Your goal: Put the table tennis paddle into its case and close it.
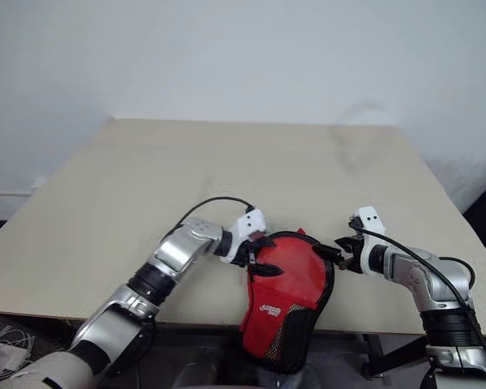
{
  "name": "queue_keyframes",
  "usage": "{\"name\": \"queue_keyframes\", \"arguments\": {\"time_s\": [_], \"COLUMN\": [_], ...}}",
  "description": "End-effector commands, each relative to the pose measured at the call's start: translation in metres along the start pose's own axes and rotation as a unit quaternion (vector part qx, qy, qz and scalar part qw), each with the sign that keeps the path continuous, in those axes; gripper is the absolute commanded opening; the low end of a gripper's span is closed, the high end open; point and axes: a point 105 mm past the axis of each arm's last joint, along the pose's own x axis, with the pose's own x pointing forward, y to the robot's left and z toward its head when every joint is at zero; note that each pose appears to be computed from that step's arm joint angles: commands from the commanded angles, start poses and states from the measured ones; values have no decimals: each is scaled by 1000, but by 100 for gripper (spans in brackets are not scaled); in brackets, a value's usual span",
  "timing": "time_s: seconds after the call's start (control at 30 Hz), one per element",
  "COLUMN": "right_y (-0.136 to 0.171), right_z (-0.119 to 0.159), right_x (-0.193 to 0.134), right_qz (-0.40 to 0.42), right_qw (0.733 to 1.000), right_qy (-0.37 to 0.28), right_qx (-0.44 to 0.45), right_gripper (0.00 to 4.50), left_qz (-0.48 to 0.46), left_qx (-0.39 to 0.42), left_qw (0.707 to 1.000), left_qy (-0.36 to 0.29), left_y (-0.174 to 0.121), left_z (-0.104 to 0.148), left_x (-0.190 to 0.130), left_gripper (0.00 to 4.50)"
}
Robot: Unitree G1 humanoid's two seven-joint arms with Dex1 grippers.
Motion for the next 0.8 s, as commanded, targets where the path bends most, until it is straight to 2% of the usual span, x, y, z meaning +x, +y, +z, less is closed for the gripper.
{"name": "queue_keyframes", "arguments": {"time_s": [0.03, 0.23, 0.27, 0.37, 0.57, 0.7, 0.8], "right_y": [3, 0, -4, -8, -4, 13, 15], "right_z": [12, 2, -1, -6, 4, 19, 22], "right_x": [0, 11, 13, 16, 14, 7, 6], "right_qz": [6, 1, -9, -17, 4, 57, 59], "right_qw": [1000, 999, 999, 998, 998, 997, 997], "right_qy": [-7, 16, 25, 45, 20, -13, -15], "right_qx": [-12, -29, -33, -48, -54, -47, -52], "right_gripper": [445, 445, 429, 349, 141, 6, 3], "left_qz": [-9, 17, 18, 24, 46, 62, 64], "left_qx": [19, -1, -2, -5, -32, -40, -45], "left_qw": [999, 999, 999, 999, 997, 997, 996], "left_qy": [-34, -33, -31, -28, -44, -37, -38], "left_y": [-3, 3, 2, 0, 5, 9, 9], "left_z": [19, 13, 11, 8, 9, 3, 2], "left_x": [-16, -40, -43, -51, -62, -66, -67], "left_gripper": [421, 421, 421, 421, 421, 421, 421]}}
